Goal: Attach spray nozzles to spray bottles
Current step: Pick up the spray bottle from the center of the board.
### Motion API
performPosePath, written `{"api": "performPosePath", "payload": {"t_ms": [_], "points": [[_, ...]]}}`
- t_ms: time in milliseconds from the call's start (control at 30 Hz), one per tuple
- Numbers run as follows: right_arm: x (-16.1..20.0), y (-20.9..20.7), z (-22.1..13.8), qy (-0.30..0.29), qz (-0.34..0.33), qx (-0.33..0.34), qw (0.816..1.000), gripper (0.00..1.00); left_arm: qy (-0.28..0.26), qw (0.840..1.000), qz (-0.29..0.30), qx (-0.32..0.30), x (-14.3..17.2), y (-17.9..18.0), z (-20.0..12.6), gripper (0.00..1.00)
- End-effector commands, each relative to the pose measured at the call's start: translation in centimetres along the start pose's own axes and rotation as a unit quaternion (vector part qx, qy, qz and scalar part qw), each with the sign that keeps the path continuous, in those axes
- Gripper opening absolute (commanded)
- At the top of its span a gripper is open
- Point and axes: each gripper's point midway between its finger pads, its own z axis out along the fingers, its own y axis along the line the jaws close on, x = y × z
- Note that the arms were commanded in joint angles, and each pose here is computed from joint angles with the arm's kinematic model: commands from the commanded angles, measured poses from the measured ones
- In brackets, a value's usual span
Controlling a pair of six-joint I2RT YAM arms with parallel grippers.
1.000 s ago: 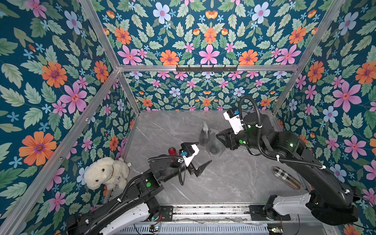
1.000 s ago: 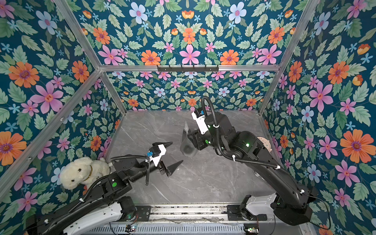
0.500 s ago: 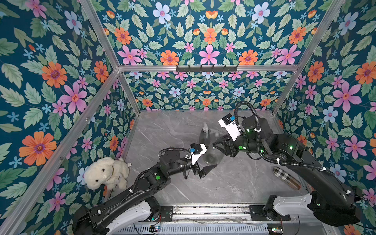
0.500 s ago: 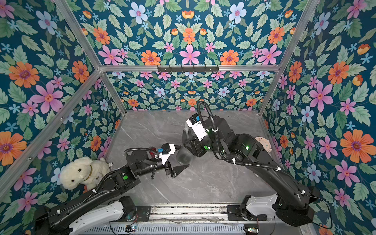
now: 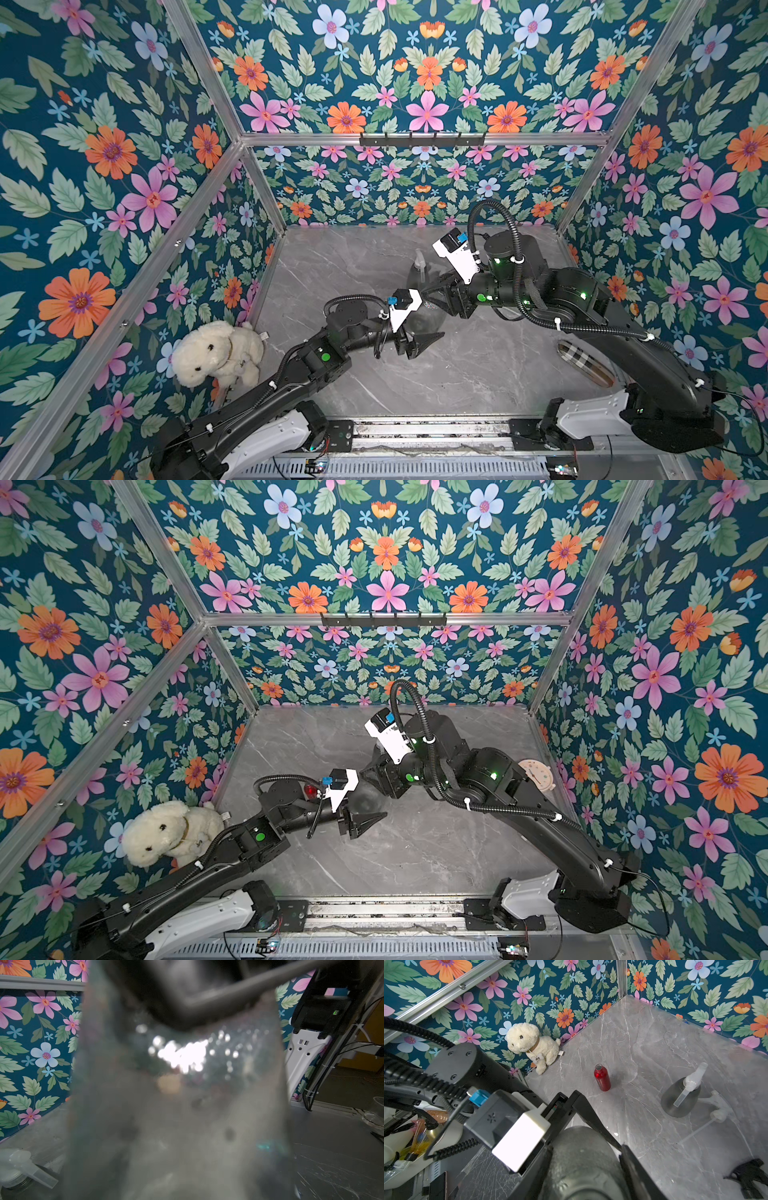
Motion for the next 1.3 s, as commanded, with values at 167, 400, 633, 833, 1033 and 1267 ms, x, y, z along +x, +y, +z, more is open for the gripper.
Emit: {"api": "performPosePath", "payload": {"t_ms": [167,400,633,833,1033,1267], "points": [[-2.5,1.0,-0.2,-0.044,-0.016,-0.02,0.999,0.52,-0.011,1.0,-0.002,0.02,-0.7,-0.5,-0.1,0.76],[-4.6,-0.4,-2.4,-0.105,-0.016,0.032,0.994,0.64,-0.017,1.0,0.003,0.005,-1.0,-0.1,-0.6,0.76],[-5.8,-7.4,-6.7,-0.191,0.058,0.128,0.972,0.69,-0.038,0.999,0.012,-0.028,-2.3,0.4,-1.8,0.76],[-1.9,-16.8,-3.8,-0.152,0.17,0.195,0.954,0.67,-0.054,0.997,0.022,-0.047,-3.9,0.4,-2.9,0.69],[2.8,-24.2,0.2,-0.097,0.246,0.241,0.934,0.67,-0.07,0.995,0.03,-0.06,-5.3,0.3,-3.9,0.5],[9.1,-30.6,7.2,0.017,0.285,0.294,0.912,0.66,-0.093,0.992,0.04,-0.07,-6.9,0.2,-5.0,0.04]]}}
